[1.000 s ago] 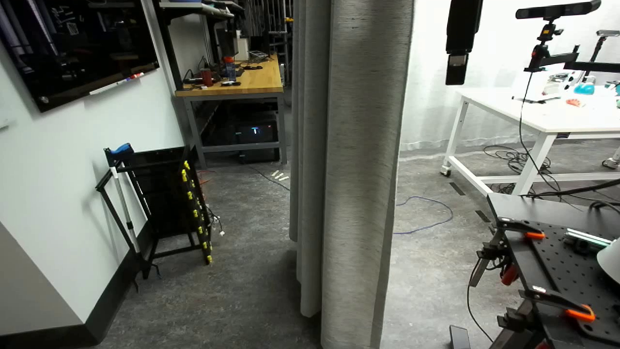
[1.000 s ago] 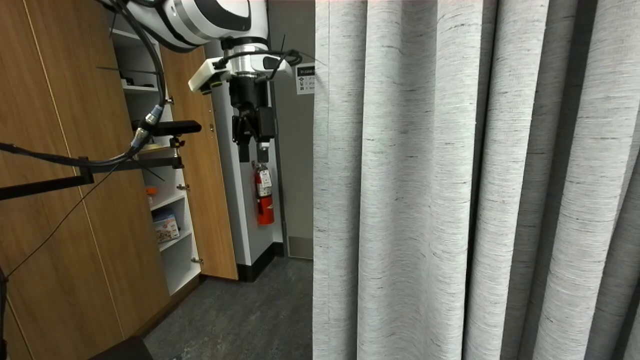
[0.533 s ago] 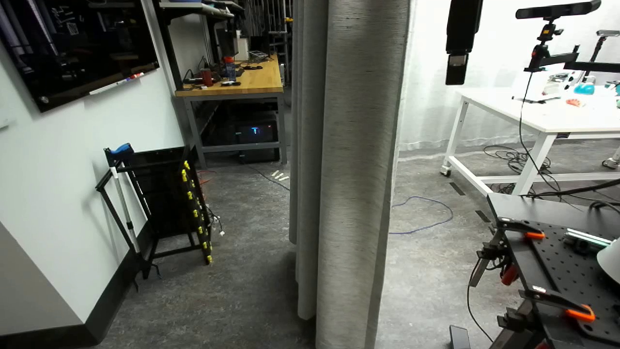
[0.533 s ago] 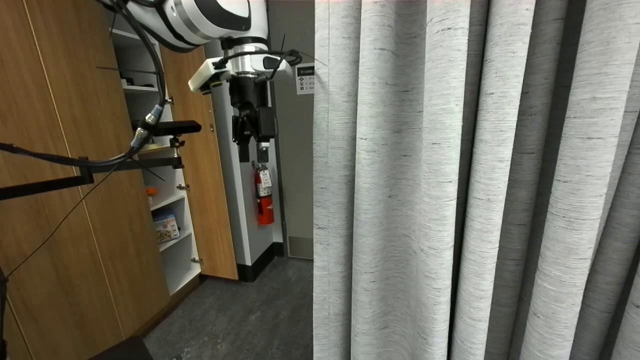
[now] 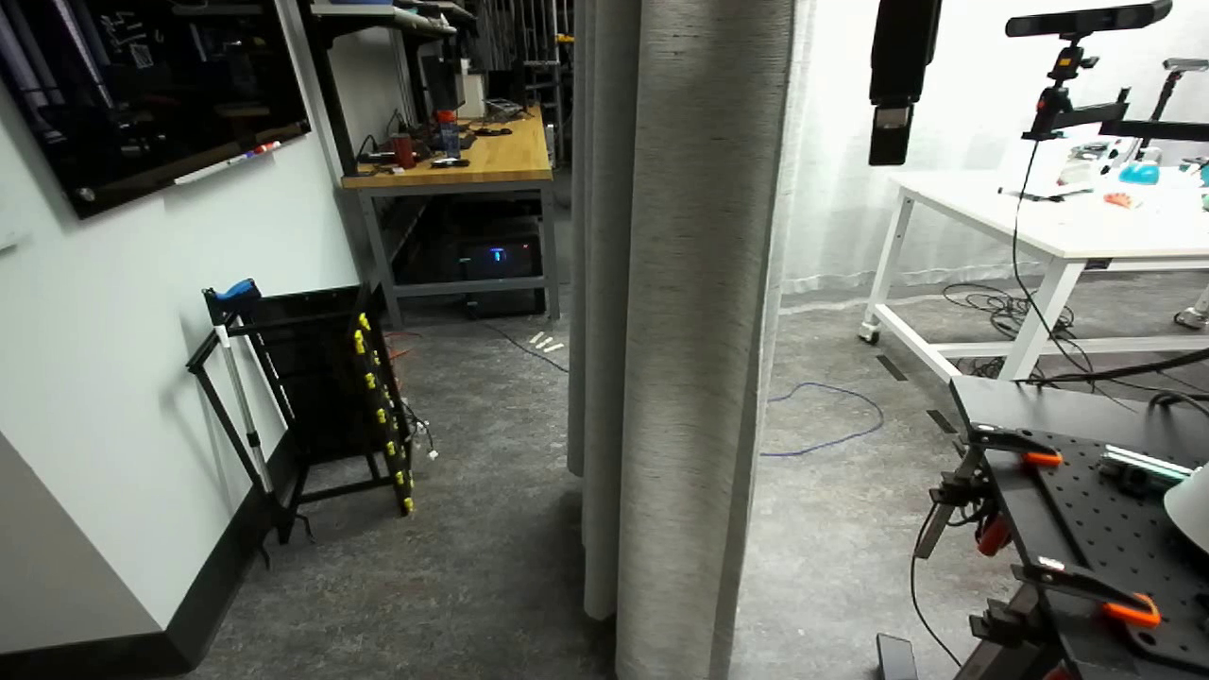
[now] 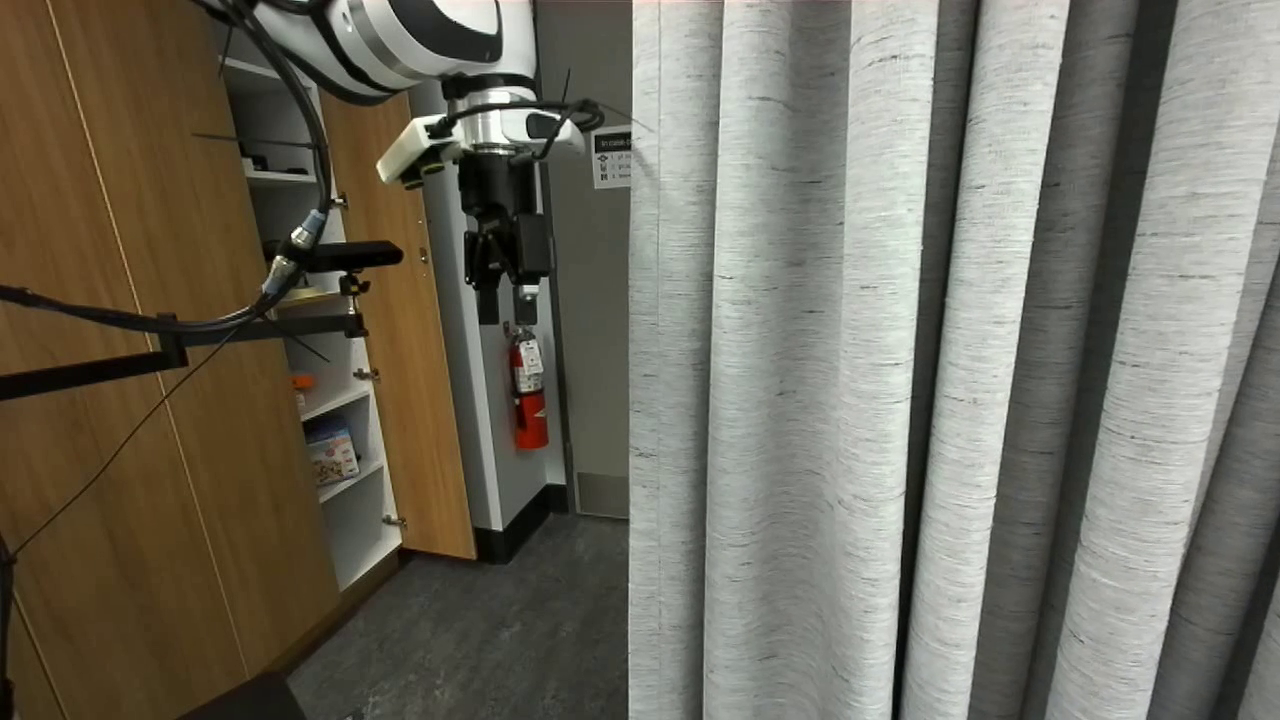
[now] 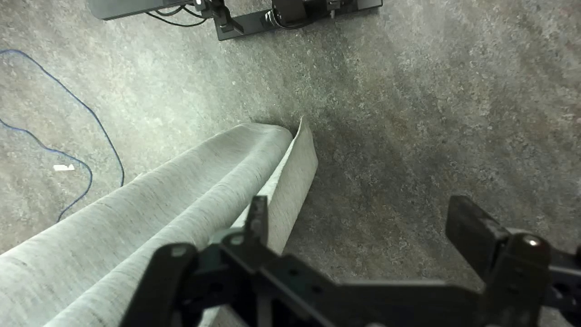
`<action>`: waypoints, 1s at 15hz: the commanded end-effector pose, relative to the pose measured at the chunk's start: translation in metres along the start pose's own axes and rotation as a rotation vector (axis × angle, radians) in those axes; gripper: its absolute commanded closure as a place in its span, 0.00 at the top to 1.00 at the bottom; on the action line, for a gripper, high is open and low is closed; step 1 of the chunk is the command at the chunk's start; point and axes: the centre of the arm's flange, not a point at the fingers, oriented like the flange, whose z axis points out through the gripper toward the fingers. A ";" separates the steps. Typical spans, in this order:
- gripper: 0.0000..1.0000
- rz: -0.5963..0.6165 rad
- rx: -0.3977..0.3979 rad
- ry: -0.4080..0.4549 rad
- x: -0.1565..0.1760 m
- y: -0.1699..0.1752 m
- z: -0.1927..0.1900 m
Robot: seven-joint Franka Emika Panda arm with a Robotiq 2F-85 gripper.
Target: Pull the curtain to the right
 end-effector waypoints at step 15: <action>1.00 -0.005 0.011 0.006 -0.002 -0.001 0.003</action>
